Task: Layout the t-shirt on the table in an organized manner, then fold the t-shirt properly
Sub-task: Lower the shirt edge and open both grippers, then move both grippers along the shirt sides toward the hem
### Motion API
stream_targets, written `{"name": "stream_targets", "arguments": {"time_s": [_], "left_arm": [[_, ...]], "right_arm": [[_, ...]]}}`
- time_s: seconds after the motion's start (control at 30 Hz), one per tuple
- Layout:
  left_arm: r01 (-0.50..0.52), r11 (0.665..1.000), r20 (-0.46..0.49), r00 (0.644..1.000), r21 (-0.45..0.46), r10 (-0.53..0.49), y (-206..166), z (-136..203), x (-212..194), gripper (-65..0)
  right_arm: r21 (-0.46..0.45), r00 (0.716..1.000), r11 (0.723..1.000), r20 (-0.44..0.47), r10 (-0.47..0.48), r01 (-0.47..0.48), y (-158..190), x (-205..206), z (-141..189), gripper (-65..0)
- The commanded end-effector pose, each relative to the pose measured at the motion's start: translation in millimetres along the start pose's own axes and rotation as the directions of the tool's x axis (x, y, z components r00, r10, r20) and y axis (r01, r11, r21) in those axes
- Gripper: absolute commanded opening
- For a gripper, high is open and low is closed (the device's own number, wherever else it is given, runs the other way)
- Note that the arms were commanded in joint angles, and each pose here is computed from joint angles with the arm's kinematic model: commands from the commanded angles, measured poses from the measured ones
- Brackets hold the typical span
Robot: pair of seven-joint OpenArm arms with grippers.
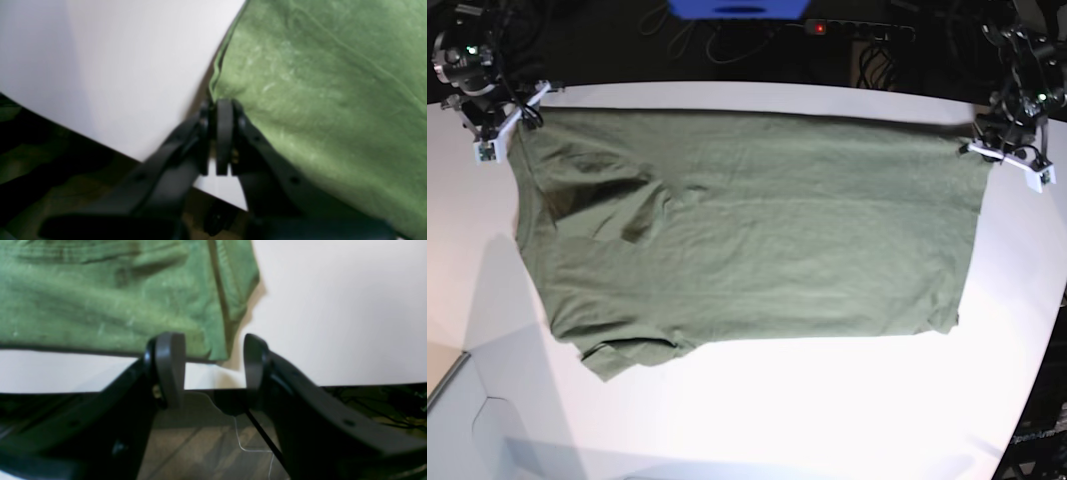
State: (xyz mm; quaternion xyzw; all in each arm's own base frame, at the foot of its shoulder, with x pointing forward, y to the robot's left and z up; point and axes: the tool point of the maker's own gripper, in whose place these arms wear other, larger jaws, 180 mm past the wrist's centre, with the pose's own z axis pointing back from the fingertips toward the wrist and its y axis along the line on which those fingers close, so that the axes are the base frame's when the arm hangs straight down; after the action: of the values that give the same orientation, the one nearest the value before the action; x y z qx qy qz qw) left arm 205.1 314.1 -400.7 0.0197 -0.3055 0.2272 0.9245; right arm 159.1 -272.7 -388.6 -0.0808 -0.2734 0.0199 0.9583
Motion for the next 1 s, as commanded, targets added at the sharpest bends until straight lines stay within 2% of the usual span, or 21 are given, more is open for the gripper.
{"name": "stream_targets", "arguments": {"time_s": [0.0, 0.13, 0.2, 0.27, 0.4, 0.47, 0.6, 0.73, 0.83, 0.97], "left_arm": [[0.016, 1.000, 0.039, 0.999, 0.001, -0.016, 0.6, 4.4, 13.0, -64.6], [0.015, 1.000, 0.034, 0.999, 0.004, -0.015, 2.1, 4.1, 11.2, -64.1], [0.015, 1.000, 0.034, 0.999, 0.004, -0.015, 2.1, 4.1, 11.2, -60.2], [0.016, 1.000, 0.032, 0.999, 0.003, -0.016, 1.7, 4.0, 10.7, -53.3], [0.020, 1.000, 0.037, 0.999, 0.004, -0.020, 2.1, 6.6, 11.4, -33.7], [0.027, 1.000, 0.046, 0.999, 0.006, -0.027, 2.4, 9.8, 12.0, -29.1], [0.051, 0.999, 0.112, 0.992, -0.005, -0.050, -5.7, 21.9, 30.6, -31.0], [0.027, 1.000, 0.247, 0.969, 0.013, -0.030, -1.1, 43.9, 73.8, -34.5], [-0.008, 1.000, 0.337, 0.942, -0.003, 0.009, -5.7, 49.1, 110.3, -34.3], [-0.090, 0.995, 0.387, 0.917, -0.048, 0.102, -9.5, 34.5, 150.2, -34.3]], "right_arm": [[-0.011, 1.000, 1.000, 0.029, 0.005, -0.004, -4.6, 7.7, 3.5, -37.0], [-0.011, 1.000, 1.000, 0.029, 0.005, -0.004, -4.6, 7.7, 3.5, -37.0], [-0.011, 1.000, 1.000, 0.029, 0.005, -0.004, -4.6, 7.7, 3.5, -37.0], [-0.010, 1.000, 1.000, 0.030, 0.004, -0.004, -4.4, 7.8, 3.5, -37.0], [-0.010, 1.000, 1.000, 0.031, 0.004, -0.004, -4.4, 8.3, 3.8, -37.0], [-0.010, 1.000, 1.000, 0.031, 0.004, -0.004, -4.4, 8.3, 3.8, -37.0], [-0.011, 0.999, 1.000, 0.040, 0.003, -0.003, -4.7, 12.0, 3.2, -37.0], [-0.010, 0.999, 1.000, 0.043, 0.003, -0.003, -4.2, 13.4, 2.9, -37.0], [-0.007, 0.999, 1.000, 0.045, 0.005, -0.004, -3.2, 14.1, 2.6, -36.9], [-0.011, 0.997, 1.000, 0.081, 0.004, -0.003, -4.0, 30.0, 0.5, -36.8]]}}
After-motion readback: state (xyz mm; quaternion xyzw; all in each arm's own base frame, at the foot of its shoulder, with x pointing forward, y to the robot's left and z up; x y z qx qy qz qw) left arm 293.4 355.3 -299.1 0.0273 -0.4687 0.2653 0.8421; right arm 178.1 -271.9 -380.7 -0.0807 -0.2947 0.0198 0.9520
